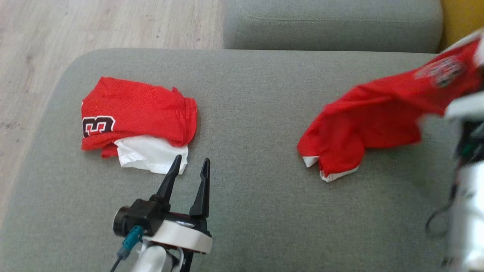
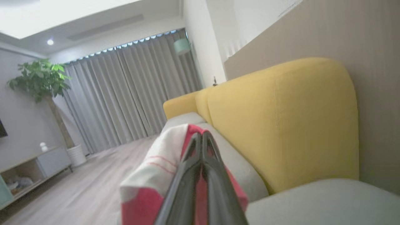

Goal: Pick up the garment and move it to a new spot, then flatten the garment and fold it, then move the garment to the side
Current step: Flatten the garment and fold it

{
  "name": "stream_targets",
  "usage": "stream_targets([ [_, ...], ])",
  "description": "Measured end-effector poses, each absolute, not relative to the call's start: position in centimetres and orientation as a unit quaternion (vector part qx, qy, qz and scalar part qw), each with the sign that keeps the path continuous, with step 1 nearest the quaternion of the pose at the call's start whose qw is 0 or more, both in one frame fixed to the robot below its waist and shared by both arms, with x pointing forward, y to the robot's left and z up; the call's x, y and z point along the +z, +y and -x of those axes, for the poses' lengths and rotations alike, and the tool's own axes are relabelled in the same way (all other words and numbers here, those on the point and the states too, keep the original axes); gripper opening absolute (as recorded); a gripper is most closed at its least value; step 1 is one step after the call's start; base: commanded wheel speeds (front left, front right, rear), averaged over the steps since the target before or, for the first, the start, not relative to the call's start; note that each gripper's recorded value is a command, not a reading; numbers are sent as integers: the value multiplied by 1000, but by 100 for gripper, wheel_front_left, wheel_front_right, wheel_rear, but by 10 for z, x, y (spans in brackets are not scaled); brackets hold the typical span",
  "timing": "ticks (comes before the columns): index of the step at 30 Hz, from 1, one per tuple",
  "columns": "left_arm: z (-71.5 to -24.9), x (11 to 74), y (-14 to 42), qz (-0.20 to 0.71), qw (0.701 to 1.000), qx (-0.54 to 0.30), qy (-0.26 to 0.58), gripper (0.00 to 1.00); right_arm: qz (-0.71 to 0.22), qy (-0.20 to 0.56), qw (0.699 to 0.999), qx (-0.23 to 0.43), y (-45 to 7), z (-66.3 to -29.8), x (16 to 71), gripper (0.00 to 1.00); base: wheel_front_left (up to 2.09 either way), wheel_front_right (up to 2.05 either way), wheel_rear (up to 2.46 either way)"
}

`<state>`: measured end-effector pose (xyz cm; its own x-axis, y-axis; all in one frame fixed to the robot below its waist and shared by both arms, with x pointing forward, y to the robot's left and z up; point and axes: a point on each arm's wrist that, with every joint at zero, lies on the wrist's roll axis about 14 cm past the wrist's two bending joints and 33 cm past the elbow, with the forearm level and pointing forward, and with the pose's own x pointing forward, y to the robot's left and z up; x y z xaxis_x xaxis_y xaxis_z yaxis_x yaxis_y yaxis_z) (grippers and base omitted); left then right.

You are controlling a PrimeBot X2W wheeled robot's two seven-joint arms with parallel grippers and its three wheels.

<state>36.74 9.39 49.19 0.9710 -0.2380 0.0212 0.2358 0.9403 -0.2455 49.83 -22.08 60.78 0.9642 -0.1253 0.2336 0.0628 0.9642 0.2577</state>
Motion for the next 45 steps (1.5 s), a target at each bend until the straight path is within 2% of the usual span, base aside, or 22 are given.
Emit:
stream_targets([
  [2, -367, 491, 95, 125, 985, -119, 5, 100, -125, -136, 981, -54, -228, -505, 624, 0, 0, 0, 0],
  [9, -364, 491, 106, 133, 986, -98, 4, 100, -51, -244, 966, -72, -260, -537, 759, 0, 0, 0, 0],
  [12, -362, 492, 114, 133, 987, -86, 2, 100, -32, -280, 958, -46, -238, -545, 801, 0, 0, 0, 0],
  [15, -361, 493, 119, 133, 988, -78, 0, 100, 0, -289, 957, 15, -186, -553, 811, 0, 0, 0, 0],
  [18, -360, 493, 120, 133, 988, -77, 0, 100, 0, -255, 963, 90, -125, -557, 781, 0, 0, 0, 0],
  [21, -359, 492, 119, 134, 988, -78, 0, 100, -1, -169, 971, 168, -65, -550, 705, 0, 0, 0, 0],
  [25, -356, 487, 115, 135, 987, -81, 9, 100, -14, 13, 973, 232, -27, -509, 561, 0, 0, 0, 0],
  [28, -358, 486, 111, 135, 987, -88, 11, 100, -13, 138, 956, 258, -20, -460, 475, 0, 0, 0, 0],
  [31, -359, 486, 106, 133, 986, -97, 13, 100, -23, 205, 942, 263, -28, -428, 439, 0, 0, 0, 0],
  [36, -363, 488, 91, 133, 984, -119, 12, 100, -3, 269, 932, 241, -76, -406, 421, 0, 0, 0, 0],
  [40, -362, 489, 79, 134, 981, -138, 13, 100, -1, 333, 919, 213, -117, -369, 401, 0, 0, 0, 0],
  [45, -361, 488, 63, 135, 978, -161, 17, 100, -1, 374, 910, 179, -158, -333, 397, 0, 0, 0, 0],
])
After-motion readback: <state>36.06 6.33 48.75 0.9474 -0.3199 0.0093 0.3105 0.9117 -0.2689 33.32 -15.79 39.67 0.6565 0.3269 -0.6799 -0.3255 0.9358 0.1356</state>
